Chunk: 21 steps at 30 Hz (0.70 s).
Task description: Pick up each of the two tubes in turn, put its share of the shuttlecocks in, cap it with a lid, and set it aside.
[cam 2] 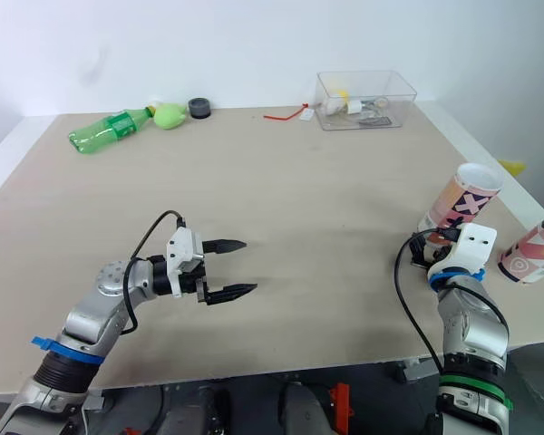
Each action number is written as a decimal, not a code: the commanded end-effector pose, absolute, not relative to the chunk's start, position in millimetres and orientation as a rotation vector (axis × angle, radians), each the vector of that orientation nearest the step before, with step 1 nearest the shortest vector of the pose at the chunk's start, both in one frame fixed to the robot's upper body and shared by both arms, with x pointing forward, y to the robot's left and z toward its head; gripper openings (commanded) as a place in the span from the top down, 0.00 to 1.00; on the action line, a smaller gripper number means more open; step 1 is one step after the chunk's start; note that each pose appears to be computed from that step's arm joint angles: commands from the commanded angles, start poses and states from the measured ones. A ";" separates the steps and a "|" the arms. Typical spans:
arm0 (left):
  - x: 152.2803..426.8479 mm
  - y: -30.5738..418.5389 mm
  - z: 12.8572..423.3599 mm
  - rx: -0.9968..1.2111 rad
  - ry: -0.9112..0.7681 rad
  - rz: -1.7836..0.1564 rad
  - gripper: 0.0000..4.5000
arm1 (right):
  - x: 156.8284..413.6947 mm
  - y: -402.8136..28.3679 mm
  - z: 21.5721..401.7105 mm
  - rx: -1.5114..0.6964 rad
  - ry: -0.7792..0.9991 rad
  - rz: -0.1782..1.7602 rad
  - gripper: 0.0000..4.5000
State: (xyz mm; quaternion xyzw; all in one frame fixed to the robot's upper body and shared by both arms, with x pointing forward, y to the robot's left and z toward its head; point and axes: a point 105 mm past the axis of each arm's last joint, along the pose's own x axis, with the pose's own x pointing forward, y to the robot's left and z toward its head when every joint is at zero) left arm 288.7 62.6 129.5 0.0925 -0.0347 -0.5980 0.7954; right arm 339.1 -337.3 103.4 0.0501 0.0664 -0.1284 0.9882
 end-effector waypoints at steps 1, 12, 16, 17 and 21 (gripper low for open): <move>288.6 62.3 138.9 0.230 -0.128 -1.290 0.00 | 330.1 -325.7 130.3 0.085 0.079 -0.215 0.01; 300.8 73.1 131.8 0.222 -0.096 -1.228 0.00 | 289.1 -215.5 128.0 -0.131 0.053 0.397 0.01; 309.2 82.9 132.8 0.187 -0.078 -1.168 0.00 | 275.5 -167.1 143.8 -0.204 -0.094 0.819 0.01; 311.7 87.2 131.6 0.189 -0.066 -1.145 0.00 | 272.6 -158.5 145.9 -0.230 -0.120 0.918 0.01; 314.7 100.6 124.9 0.224 -0.031 -1.088 0.00 | 281.7 -143.9 152.5 -0.253 -0.151 1.100 0.01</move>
